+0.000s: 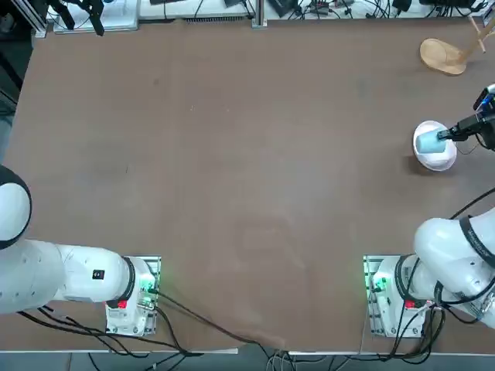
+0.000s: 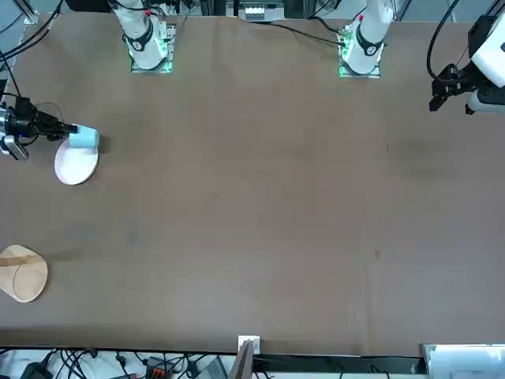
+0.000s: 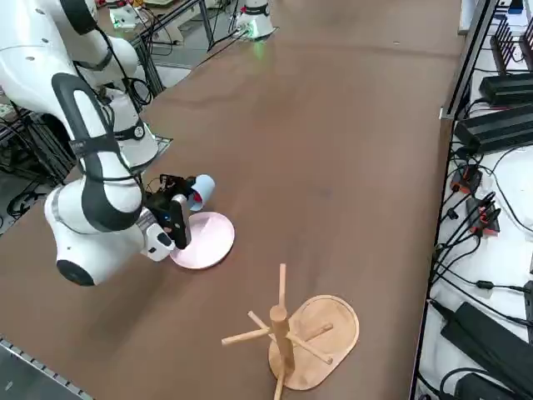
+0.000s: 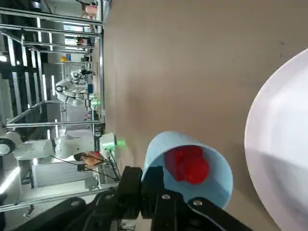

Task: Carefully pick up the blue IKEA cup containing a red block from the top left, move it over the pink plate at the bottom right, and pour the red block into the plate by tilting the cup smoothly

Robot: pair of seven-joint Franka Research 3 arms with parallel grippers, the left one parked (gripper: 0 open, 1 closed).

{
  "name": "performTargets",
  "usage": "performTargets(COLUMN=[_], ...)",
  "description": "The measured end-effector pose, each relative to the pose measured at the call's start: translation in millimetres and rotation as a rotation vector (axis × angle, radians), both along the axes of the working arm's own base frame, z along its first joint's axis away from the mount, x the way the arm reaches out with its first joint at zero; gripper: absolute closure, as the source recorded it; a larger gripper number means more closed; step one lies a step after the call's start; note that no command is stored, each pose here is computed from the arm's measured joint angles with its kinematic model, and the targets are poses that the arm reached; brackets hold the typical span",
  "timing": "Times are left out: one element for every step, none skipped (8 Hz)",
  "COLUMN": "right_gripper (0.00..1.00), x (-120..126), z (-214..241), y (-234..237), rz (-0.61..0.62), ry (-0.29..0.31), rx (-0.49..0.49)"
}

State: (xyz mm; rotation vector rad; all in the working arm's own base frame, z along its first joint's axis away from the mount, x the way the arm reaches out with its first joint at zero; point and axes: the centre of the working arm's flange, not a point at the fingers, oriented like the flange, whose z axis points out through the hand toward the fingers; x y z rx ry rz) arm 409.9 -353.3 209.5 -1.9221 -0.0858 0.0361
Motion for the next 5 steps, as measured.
performTargets(right_gripper=[0.98,0.98,0.98,0.98,0.98], x=[-1.3,-2.0,-1.6,0.2,2.7], z=[-3.8,-7.3,-9.0,-8.7,-9.0], y=[-3.2,-5.8,-7.9,-9.3,-9.6], rz=[0.001,0.004,0.007,0.005,0.001], ry=[-0.006,-0.006,-0.005,-0.010,-0.016], rx=[0.033,0.061,0.081,0.095,0.111])
